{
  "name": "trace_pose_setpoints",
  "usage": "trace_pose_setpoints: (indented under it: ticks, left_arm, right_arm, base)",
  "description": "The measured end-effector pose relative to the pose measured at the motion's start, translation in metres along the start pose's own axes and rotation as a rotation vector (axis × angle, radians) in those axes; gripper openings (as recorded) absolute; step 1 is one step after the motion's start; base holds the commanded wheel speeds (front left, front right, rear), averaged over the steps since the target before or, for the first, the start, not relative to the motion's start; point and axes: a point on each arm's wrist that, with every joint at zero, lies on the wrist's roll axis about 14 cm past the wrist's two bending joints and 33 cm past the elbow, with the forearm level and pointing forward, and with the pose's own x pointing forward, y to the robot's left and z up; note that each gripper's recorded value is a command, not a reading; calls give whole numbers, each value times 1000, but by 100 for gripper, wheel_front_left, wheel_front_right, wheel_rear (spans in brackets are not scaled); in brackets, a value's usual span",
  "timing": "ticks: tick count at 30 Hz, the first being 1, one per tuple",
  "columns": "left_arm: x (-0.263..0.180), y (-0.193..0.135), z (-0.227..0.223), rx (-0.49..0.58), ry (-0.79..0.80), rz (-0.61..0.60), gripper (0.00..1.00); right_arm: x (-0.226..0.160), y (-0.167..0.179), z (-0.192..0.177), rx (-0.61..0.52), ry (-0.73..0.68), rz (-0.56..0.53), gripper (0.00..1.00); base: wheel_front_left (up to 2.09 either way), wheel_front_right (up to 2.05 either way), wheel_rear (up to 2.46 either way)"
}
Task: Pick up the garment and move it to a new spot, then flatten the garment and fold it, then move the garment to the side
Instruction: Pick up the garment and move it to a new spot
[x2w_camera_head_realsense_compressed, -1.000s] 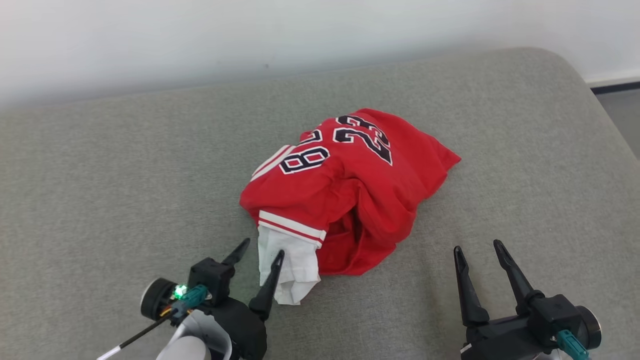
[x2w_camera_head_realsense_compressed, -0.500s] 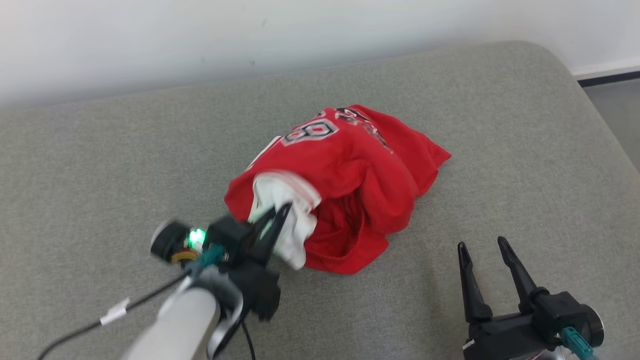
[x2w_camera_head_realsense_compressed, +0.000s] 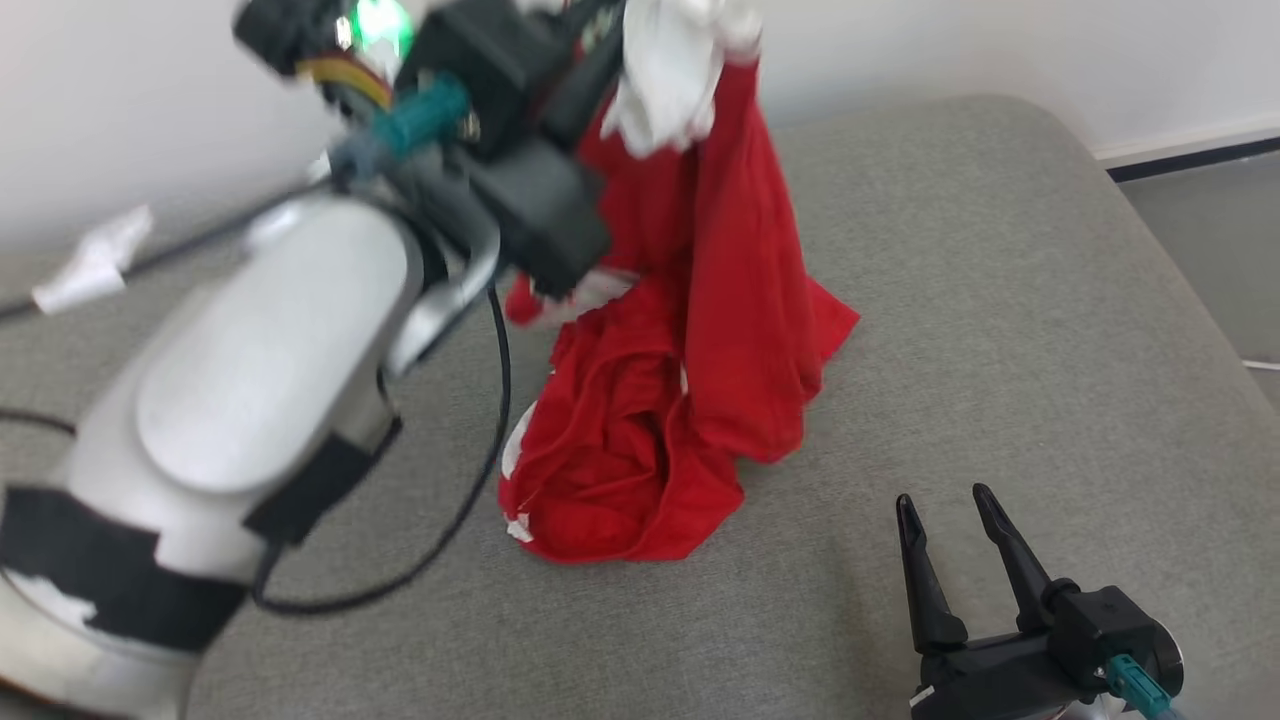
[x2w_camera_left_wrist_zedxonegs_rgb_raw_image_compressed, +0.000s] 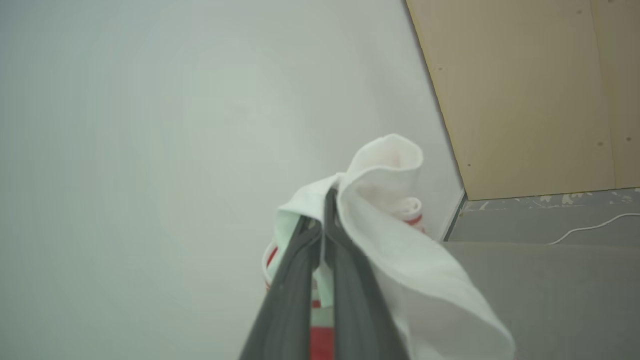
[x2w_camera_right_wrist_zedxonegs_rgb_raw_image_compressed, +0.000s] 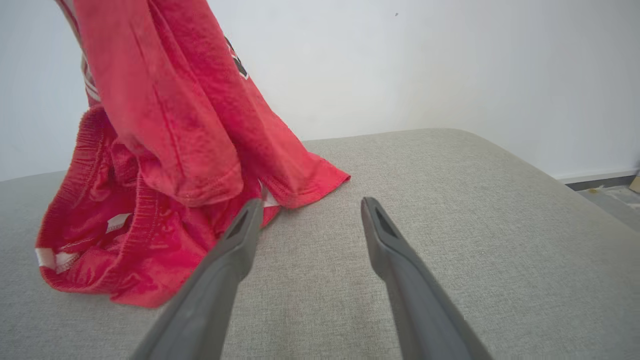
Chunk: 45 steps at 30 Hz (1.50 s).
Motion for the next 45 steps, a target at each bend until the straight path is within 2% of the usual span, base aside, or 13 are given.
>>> trace_pose_setpoints:
  ticks: [5,10,14,19,24,32,38,45]
  left_arm:
    - [32,16,56,72,-101,-13,0]
    - [52,49,102,135,-188,34,0]
    - [59,76,130,146,-247,87,0]
    - [57,89,124,144,-244,112,0]
    - [37,121,106,159,-195,185,0]
    - [-34,196,66,188,-79,378,0]
    - [-117,245,24,194,44,556,0]
    - [-219,283,-6,204,169,762,0]
  right_arm:
    - [-6,-11,-3,-1,10,-35,100]
    - [-6,-14,-8,1,27,-48,100]
    - [-5,-17,-13,4,44,-56,100]
    - [-2,-14,-15,6,49,-47,100]
    - [9,-5,-10,-20,31,-11,100]
    - [43,31,9,-74,-44,110,100]
    - [68,76,18,-114,-98,244,100]
    - [85,127,29,-140,-171,392,100]
  base:
    - [0,0,0]
    - [0,0,0]
    - [0,0,0]
    - [0,0,0]
    - [0,0,0]
    - [0,0,0]
    - [0,0,0]
    - [0,0,0]
